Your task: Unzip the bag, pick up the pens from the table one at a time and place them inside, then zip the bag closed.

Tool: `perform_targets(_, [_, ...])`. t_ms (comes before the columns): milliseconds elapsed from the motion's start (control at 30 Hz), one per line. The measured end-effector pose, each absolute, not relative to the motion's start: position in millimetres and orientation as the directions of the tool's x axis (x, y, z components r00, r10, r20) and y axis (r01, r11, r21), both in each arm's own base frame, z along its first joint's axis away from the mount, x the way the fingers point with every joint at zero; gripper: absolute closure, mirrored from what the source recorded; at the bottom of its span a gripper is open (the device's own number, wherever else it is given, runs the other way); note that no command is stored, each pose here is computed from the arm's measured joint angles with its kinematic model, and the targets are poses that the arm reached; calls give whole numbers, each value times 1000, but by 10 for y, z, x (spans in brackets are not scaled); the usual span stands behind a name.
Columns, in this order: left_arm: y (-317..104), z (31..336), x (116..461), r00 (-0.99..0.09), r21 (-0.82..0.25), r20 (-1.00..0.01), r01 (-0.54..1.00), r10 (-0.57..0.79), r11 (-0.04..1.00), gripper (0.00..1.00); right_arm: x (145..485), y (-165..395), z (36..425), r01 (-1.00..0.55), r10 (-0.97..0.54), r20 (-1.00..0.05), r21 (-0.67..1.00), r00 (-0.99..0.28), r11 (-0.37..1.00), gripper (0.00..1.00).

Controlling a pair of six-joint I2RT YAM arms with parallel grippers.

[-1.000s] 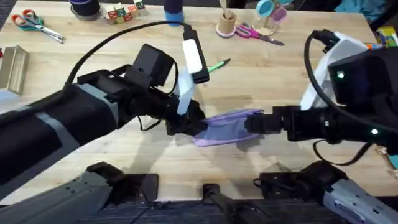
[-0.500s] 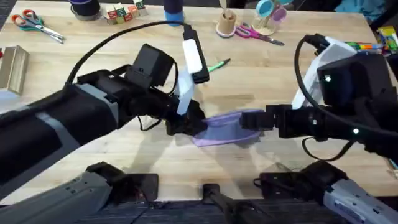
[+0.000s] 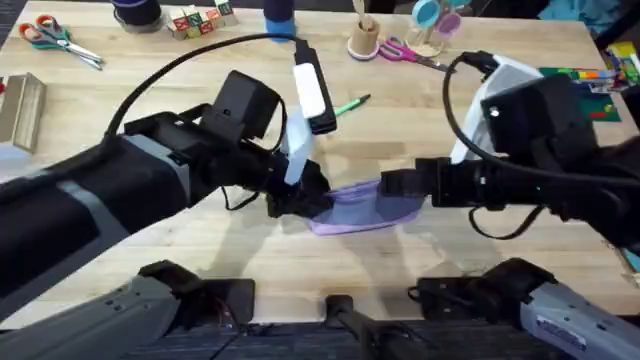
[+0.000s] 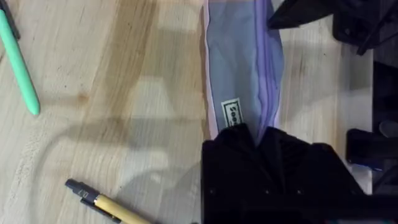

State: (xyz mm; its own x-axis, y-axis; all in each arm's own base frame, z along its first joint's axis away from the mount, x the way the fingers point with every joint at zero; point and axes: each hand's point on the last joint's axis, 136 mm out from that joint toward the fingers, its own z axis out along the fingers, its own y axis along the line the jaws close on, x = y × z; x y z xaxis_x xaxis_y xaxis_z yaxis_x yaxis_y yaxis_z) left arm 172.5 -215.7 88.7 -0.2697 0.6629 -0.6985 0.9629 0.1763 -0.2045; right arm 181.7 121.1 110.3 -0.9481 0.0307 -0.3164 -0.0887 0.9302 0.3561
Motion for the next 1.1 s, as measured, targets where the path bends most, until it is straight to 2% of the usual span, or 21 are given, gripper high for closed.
perform_targets(300, [-2153,884,1728,-270,-203,-697,963,665,178,959,1834,1213,997,-63,35,-273,341,-962,938,468])
perform_targets(500, [-2152,882,1738,-268,-198,-697,963,666,181,959,1818,1226,997,-56,40,-263,349,-964,935,854])
perform_targets(567, [-2149,880,1744,-267,-195,-696,964,667,182,959,1813,1242,1001,-58,40,-261,356,-965,933,938])
perform_targets(800, [-2148,877,1746,-266,-193,-695,964,668,183,959,1808,1247,1019,-62,40,-267,362,-963,930,964])
perform_targets(1100, [-2148,879,1759,-264,-187,-695,965,669,186,960,1754,1219,1176,-94,49,-346,386,-937,918,966])
